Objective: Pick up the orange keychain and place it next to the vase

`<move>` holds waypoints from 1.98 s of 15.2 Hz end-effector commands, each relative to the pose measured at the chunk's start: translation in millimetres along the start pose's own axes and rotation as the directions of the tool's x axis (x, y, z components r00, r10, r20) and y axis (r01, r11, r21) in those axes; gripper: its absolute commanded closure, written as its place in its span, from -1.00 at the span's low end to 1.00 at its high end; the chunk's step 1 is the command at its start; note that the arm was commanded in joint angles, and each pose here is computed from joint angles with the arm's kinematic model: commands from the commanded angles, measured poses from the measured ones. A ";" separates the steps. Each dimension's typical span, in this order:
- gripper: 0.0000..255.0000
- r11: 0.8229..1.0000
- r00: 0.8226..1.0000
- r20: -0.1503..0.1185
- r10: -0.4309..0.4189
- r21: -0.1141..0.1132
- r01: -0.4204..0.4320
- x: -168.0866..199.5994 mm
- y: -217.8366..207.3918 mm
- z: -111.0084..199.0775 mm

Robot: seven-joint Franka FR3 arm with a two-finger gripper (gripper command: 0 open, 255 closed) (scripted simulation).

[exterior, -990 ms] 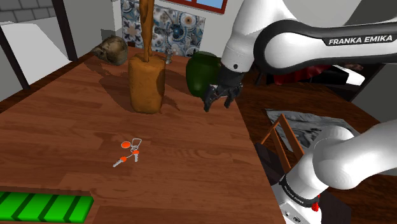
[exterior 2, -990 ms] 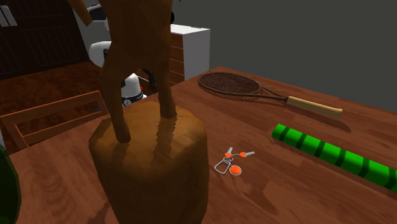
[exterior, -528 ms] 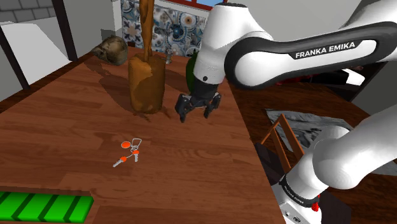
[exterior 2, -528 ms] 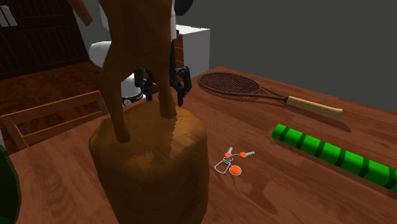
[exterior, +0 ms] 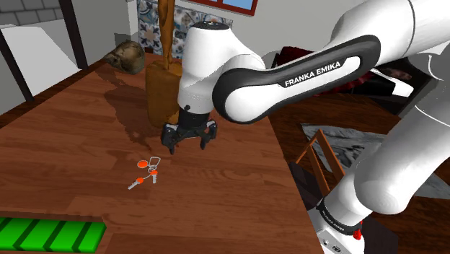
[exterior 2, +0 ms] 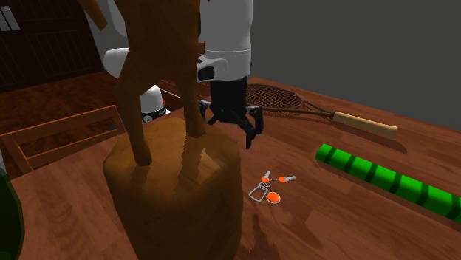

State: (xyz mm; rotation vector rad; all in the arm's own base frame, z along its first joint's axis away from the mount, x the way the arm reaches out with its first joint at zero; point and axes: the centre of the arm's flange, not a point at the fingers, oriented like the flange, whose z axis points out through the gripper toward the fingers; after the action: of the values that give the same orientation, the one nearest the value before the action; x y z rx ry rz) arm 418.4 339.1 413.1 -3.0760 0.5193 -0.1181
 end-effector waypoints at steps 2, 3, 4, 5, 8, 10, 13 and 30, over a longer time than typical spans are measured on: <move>-1.00 1.000 1.000 0.000 0.024 0.002 -0.024 2.5 -36.7 14.9; -1.00 1.000 1.000 0.001 0.031 0.003 -0.031 3.3 -48.5 20.6; -1.00 0.999 0.999 0.001 0.038 0.003 -0.038 4.2 -60.3 26.2; -1.00 0.999 0.999 0.001 0.045 0.004 -0.045 5.2 -72.1 31.9; -1.00 0.998 0.998 0.001 0.058 0.004 -0.058 7.3 -94.8 48.0; -1.00 0.998 0.998 0.001 0.058 0.004 -0.058 7.3 -94.8 58.5; -1.00 0.998 0.998 0.001 0.058 0.004 -0.058 7.3 -94.9 74.4; 1.00 0.998 0.998 0.001 0.058 0.004 -0.058 8.0 -95.8 83.5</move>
State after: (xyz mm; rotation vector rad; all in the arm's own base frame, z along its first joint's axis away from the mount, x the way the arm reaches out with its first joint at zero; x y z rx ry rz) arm 463.2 425.8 337.6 -3.0645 0.6111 -0.1181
